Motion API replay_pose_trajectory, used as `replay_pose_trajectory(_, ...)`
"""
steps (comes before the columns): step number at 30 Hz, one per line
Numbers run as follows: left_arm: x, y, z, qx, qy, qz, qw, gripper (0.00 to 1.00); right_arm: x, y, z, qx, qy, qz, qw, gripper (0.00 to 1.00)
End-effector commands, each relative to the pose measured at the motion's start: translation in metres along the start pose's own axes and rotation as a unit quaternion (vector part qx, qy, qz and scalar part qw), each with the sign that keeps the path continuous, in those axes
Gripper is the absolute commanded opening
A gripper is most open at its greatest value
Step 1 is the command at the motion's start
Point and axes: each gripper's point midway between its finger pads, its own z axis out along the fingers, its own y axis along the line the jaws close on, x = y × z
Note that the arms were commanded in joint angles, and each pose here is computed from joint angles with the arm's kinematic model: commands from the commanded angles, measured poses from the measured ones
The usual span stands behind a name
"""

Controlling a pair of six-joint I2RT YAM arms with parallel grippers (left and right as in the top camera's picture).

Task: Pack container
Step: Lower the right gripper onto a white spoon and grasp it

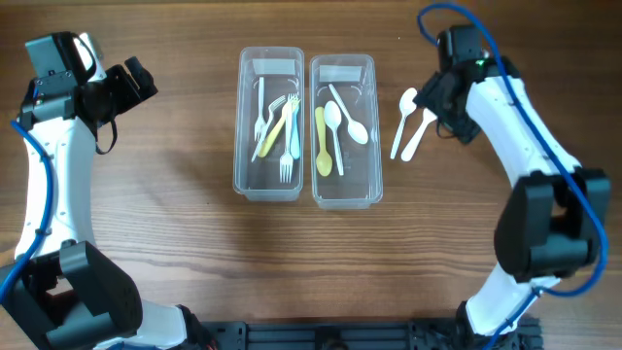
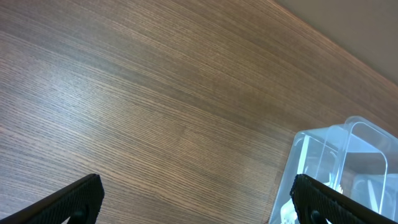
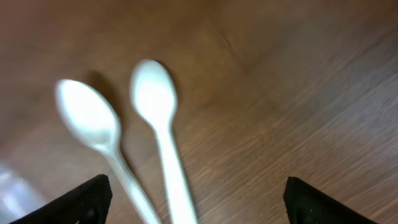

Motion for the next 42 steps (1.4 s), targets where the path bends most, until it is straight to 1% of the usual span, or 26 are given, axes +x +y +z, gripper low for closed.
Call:
replay_pose_trajectory(1,-0.012,-0.004,-0.014,0.005,-0.022,0.000,1.000,1.00,0.014,0.003,0.027,0.010,0.031,0.021,0.999,0.87)
replay_pose_trajectory(6,-0.012,-0.004,-0.014,0.005,-0.022,0.000,1.000,1.00,0.023,0.007,0.048,0.012,0.053,0.019,0.998,0.85)
replay_pose_trajectory(10,-0.012,-0.004,-0.014,0.005,-0.022,0.000,1.000,1.00,0.028,0.004,0.057,0.021,0.061,0.017,0.998,0.82)
replay_pose_trajectory(12,-0.012,-0.004,-0.014,0.005,-0.022,0.000,1.000,1.00,0.029,0.005,0.059,0.021,0.065,0.017,0.998,0.80)
replay_pose_trajectory(14,-0.012,-0.004,-0.014,0.005,-0.022,0.000,1.000,1.00,0.030,0.006,0.062,0.018,0.067,0.017,0.997,0.76)
replay_pose_trajectory(20,-0.012,-0.004,-0.014,0.005,-0.022,0.000,1.000,1.00,0.032,0.009,0.063,0.011,0.072,0.018,0.997,0.75)
replay_pose_trajectory(29,-0.012,-0.004,-0.014,0.005,-0.022,0.000,1.000,1.00,0.033,0.010,0.063,0.009,0.076,0.018,0.997,0.67)
replay_pose_trajectory(34,-0.012,-0.004,-0.014,0.005,-0.022,0.000,1.000,1.00,0.042,0.009,0.073,0.013,0.095,0.015,0.995,0.68)
replay_pose_trajectory(36,-0.012,-0.004,-0.014,0.005,-0.022,0.000,1.000,1.00,0.049,0.010,0.080,0.013,0.111,0.014,0.994,0.72)
replay_pose_trajectory(39,-0.012,-0.004,-0.014,0.005,-0.022,0.000,1.000,1.00,0.052,0.008,0.085,0.018,0.116,0.014,0.993,0.72)
replay_pose_trajectory(40,-0.012,-0.004,-0.014,0.005,-0.022,0.000,1.000,1.00,0.051,0.009,0.085,0.017,0.115,0.014,0.993,0.67)
replay_pose_trajectory(42,-0.012,-0.004,-0.014,0.005,-0.022,0.000,1.000,1.00,0.051,0.009,0.085,0.016,0.115,0.014,0.993,0.49)
